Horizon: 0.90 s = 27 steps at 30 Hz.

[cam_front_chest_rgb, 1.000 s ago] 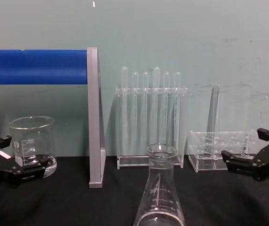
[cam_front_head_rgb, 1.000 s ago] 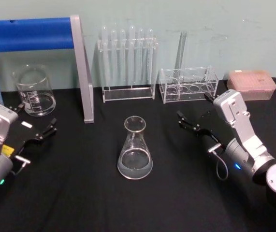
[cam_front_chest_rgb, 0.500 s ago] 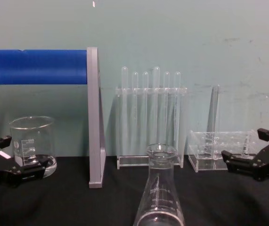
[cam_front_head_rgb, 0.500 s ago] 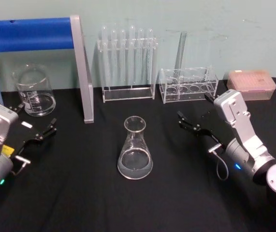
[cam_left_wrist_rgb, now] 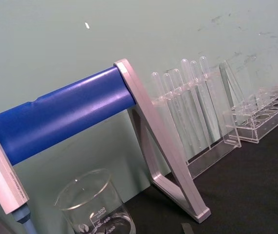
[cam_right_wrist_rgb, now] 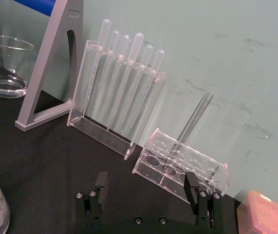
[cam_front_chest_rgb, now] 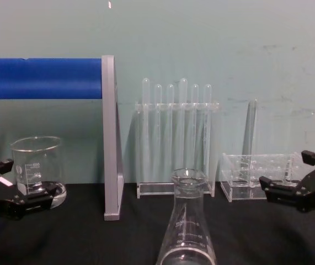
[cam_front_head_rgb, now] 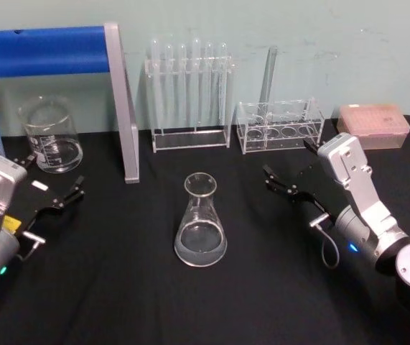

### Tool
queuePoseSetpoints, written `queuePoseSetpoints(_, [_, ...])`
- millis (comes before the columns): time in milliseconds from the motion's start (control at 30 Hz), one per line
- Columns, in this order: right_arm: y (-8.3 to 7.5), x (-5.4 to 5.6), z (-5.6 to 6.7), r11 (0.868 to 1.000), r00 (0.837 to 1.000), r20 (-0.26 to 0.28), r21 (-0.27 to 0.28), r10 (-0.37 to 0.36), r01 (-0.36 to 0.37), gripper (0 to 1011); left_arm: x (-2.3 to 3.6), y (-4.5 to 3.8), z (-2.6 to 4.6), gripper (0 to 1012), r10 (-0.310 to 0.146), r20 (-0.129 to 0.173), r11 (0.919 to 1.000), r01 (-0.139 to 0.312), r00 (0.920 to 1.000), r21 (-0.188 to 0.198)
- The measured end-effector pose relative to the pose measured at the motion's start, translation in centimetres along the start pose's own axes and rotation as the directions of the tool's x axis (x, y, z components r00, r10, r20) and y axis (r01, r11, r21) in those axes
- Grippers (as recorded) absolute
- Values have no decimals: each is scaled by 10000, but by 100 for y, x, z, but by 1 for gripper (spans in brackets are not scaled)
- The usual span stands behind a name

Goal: Grasp the erlenmeyer flask with one hand, shake it three times, then place it back.

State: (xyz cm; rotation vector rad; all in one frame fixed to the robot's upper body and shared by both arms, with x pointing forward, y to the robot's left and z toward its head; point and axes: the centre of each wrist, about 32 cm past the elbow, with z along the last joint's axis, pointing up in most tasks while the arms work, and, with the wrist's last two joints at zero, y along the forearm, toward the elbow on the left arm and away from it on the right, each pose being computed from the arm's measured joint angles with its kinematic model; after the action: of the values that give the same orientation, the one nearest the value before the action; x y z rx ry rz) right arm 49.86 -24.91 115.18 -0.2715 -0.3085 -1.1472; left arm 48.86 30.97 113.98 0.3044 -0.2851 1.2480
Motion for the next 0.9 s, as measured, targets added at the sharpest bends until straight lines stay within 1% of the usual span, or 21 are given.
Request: queuePoseSetpoints(900, [0, 0, 0, 10000, 10000, 1, 0, -1, 1, 1000, 0, 0, 0, 1000, -1, 0, 10000, 1, 10000, 0])
